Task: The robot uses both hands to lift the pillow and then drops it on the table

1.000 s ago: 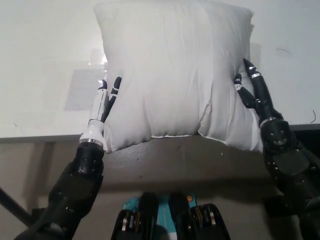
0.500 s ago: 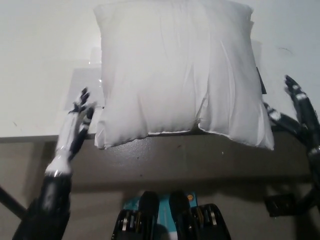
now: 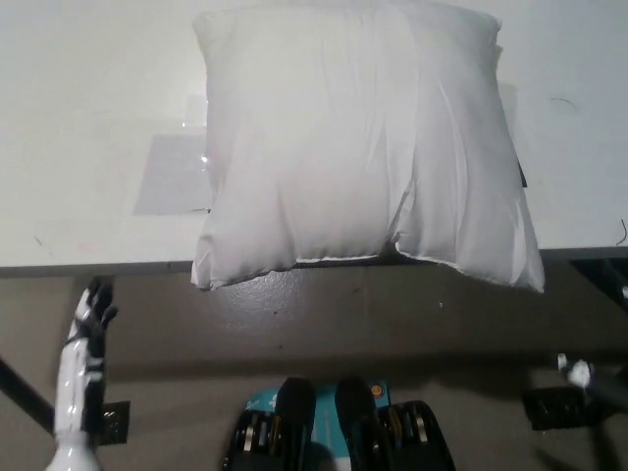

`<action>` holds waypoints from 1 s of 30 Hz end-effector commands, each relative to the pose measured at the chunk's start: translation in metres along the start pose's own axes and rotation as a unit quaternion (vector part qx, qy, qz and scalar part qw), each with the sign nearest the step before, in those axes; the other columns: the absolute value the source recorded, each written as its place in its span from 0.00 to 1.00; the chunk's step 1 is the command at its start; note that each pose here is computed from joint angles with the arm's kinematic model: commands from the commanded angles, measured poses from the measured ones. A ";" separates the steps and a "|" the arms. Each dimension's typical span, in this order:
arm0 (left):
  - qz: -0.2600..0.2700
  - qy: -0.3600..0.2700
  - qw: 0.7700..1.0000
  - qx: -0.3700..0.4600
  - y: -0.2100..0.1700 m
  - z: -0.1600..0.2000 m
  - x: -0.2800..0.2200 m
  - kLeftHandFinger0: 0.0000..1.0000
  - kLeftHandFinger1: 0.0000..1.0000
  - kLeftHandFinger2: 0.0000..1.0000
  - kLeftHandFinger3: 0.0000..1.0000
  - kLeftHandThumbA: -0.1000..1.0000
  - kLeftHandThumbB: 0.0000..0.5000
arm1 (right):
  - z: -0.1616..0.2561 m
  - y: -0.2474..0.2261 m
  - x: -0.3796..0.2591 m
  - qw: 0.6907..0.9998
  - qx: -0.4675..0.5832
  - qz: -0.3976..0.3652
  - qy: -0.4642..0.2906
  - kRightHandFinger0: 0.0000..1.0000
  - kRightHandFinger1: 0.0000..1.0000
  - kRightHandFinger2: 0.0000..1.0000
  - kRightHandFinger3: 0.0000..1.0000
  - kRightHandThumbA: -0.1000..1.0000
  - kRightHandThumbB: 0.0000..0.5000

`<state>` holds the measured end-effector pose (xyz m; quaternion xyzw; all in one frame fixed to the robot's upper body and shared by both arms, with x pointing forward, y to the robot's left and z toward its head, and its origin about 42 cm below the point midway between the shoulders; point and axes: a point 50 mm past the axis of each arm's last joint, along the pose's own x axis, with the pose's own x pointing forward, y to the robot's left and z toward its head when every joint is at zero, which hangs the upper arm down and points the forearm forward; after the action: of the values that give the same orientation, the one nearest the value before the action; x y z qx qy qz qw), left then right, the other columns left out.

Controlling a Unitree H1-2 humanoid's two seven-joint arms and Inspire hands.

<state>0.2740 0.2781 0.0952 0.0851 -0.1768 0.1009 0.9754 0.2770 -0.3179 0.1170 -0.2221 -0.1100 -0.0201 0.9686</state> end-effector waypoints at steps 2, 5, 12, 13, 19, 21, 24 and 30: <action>0.022 -0.031 0.998 -0.040 0.012 0.031 -0.020 1.00 1.00 1.00 1.00 1.00 0.18 | 0.031 0.000 -0.032 0.994 -0.046 -0.038 -0.093 1.00 1.00 1.00 1.00 1.00 0.63; 0.030 -0.003 0.998 -0.048 0.009 0.021 -0.031 1.00 1.00 1.00 1.00 1.00 0.30 | 0.005 0.021 -0.048 0.997 -0.037 -0.021 -0.064 1.00 1.00 1.00 1.00 1.00 0.55; 0.026 0.083 0.995 -0.058 0.009 -0.011 -0.070 1.00 1.00 1.00 1.00 1.00 0.11 | -0.049 0.046 -0.065 0.999 0.000 -0.004 0.041 1.00 1.00 1.00 1.00 1.00 0.41; 0.025 0.086 0.994 -0.059 0.010 -0.014 -0.068 1.00 1.00 1.00 1.00 1.00 0.10 | -0.047 0.046 -0.063 0.999 0.011 -0.012 0.039 1.00 1.00 1.00 1.00 1.00 0.40; 0.032 0.087 0.994 -0.064 0.006 -0.020 -0.057 1.00 1.00 1.00 1.00 1.00 0.08 | -0.051 0.044 -0.054 0.999 0.020 -0.014 0.043 1.00 1.00 1.00 1.00 1.00 0.35; 0.028 0.083 0.994 -0.065 0.003 -0.020 -0.053 1.00 1.00 1.00 1.00 1.00 0.12 | -0.053 0.042 -0.051 0.999 0.016 -0.013 0.043 1.00 1.00 1.00 1.00 1.00 0.33; 0.023 0.083 0.994 -0.064 0.002 -0.020 -0.052 1.00 1.00 1.00 1.00 1.00 0.15 | -0.055 0.040 -0.049 0.999 0.019 -0.011 0.045 1.00 1.00 1.00 1.00 1.00 0.38; 0.028 0.081 0.994 -0.066 0.007 -0.018 -0.056 1.00 1.00 1.00 1.00 1.00 0.13 | -0.052 0.039 -0.048 0.999 0.021 -0.002 0.038 1.00 1.00 1.00 1.00 1.00 0.35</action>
<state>0.2286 0.2766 0.0538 0.0074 -0.0932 0.1287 0.9873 0.2392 -0.3017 0.0315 -0.2163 -0.0320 -0.0286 0.9754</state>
